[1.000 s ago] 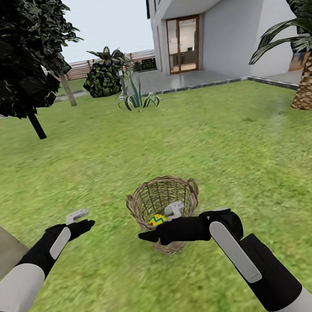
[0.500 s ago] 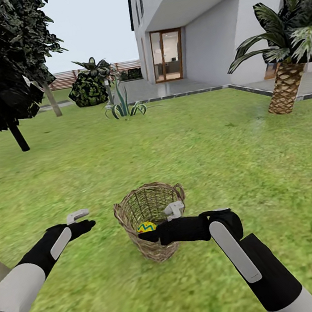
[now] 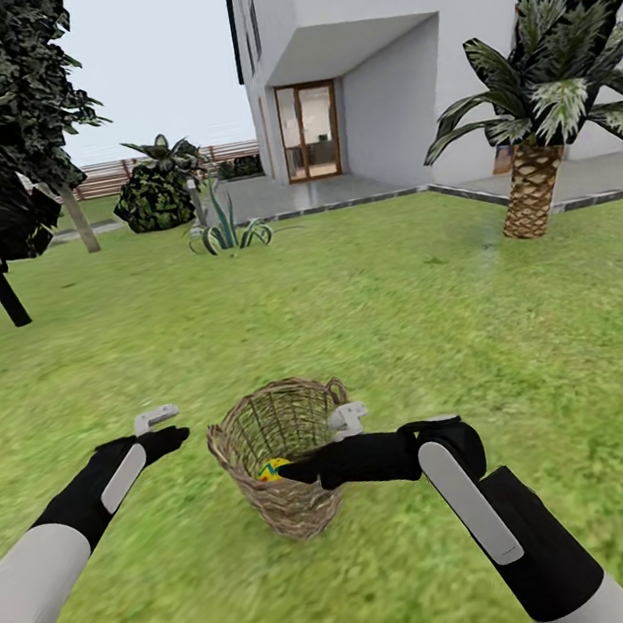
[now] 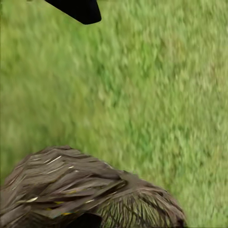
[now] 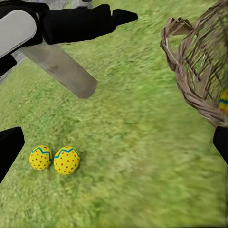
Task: Take the three Easter eggs out of the wicker basket on the lawn in the garden, then place them on the lawn next to a single tree (choose any tree) so that all three eggs are next to the same tree and none are left in the basket.
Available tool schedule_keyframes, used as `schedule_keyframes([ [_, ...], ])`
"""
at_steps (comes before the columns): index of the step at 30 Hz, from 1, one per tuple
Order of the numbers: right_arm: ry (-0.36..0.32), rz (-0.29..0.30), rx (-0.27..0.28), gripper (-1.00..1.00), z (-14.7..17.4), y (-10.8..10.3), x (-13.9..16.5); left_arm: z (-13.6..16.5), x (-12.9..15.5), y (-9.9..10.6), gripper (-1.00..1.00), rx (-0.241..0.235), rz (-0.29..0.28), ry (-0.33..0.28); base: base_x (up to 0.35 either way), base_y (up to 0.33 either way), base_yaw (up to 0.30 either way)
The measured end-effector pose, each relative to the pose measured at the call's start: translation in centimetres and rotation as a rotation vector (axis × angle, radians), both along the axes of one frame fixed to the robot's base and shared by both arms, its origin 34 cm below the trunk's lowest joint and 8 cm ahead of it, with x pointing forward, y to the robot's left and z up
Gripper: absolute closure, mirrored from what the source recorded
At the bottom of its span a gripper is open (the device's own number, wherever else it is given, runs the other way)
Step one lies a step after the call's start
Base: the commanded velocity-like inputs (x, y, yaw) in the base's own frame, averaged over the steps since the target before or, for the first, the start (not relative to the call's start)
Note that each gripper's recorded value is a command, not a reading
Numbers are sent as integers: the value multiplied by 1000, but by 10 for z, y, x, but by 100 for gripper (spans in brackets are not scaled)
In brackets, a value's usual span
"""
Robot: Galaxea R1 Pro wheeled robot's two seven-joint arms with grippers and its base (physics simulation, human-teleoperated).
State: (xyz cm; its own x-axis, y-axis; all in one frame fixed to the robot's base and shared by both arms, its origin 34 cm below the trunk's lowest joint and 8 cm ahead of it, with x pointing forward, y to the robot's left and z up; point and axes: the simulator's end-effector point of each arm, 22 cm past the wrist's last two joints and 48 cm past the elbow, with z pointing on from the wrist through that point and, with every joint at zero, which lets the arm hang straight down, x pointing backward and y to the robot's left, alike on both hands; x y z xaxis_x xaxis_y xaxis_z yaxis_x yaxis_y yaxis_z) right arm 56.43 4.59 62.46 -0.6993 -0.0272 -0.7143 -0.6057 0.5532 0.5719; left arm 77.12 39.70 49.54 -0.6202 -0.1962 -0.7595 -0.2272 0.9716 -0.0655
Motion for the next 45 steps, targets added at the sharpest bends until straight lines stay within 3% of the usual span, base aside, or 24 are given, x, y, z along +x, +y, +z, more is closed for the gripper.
schedule_keyframes([
  [5, -2, -21, 3, -100, 2, -7, 5, 11, 2, -1, -100, 21, 9, -23, 0, 0, -121],
  [10, 1, -88, 24, -100, 7, -30, 23, 11, -3, -14, -100, 21, -15, -35, 0, 0, -26],
  [21, 2, -106, 32, -100, 8, -36, 28, 10, -6, -20, -100, 20, -28, -37, 0, 0, -3],
  [28, 2, -82, 32, -100, 8, -27, 22, 10, -6, -20, -100, 20, -29, -38, 0, 0, 0],
  [36, -2, 11, 6, -100, 3, 3, -3, 10, -6, -20, -100, 20, -29, -36, 0, 0, 0],
  [45, -3, 27, 3, -100, 2, 9, -8, 9, -6, -20, -100, 20, -29, -35, 0, 0, 0],
])
